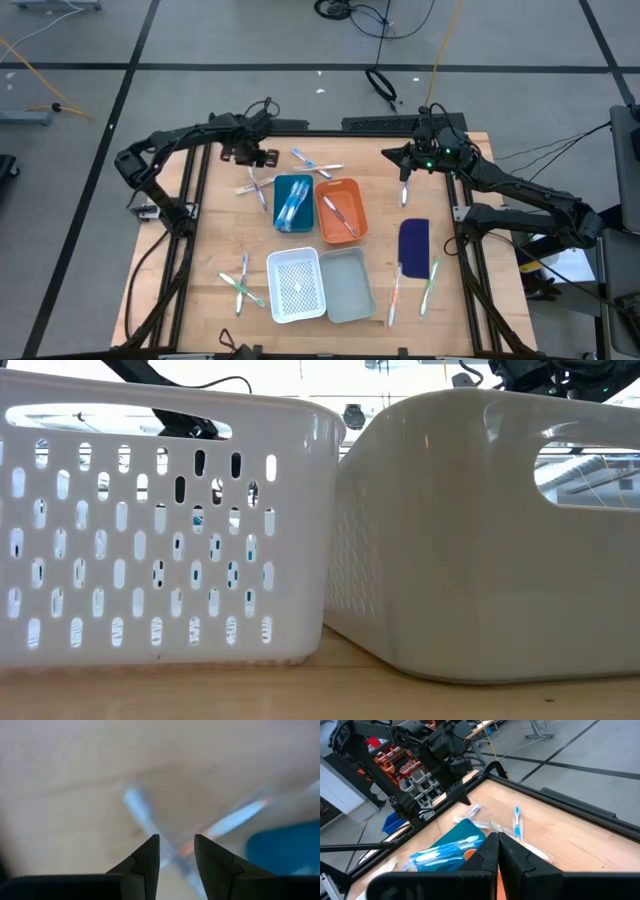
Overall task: Pick & Place Toothbrushes
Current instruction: Put the violet toothbrush into the orange bin
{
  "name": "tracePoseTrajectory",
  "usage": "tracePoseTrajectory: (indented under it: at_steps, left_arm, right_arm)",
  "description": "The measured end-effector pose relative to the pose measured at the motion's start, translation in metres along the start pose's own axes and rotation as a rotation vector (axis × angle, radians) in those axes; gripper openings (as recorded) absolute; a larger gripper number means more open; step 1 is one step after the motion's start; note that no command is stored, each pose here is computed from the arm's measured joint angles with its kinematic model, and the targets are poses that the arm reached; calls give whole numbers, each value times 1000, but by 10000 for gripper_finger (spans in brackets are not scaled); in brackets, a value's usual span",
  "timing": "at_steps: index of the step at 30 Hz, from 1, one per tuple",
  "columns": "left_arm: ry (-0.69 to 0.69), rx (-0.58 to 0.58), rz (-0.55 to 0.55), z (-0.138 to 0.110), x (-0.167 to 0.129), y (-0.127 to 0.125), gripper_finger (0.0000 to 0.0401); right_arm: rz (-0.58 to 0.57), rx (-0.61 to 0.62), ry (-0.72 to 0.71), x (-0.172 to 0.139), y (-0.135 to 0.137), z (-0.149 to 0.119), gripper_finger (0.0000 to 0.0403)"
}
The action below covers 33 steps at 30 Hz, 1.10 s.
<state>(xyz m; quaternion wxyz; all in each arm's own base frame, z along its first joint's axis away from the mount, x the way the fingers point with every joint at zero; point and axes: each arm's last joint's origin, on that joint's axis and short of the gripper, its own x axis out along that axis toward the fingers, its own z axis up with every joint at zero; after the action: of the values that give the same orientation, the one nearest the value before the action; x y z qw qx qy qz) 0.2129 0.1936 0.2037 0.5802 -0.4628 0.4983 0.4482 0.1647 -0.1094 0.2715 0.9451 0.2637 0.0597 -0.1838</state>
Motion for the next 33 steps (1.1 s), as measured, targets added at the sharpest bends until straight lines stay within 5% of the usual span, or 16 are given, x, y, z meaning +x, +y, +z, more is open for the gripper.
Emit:
tracePoseTrajectory:
  at_steps: [7,20,25,33]
  left_arm:
    - [-9,-26,-8,1,5,-2,129]
    - [3,-151,8,-14,40,10,256]
    - [-28,-131,-67,-9,42,7,281]
    - [-25,-153,-20,-11,42,11,302]
  right_arm:
    - [2,-3,1,0,0,0,0]
    - [46,-19,21,0,1,-1,0]
    - [47,-13,21,0,1,-1,0]
    - [48,-12,22,0,1,-1,0]
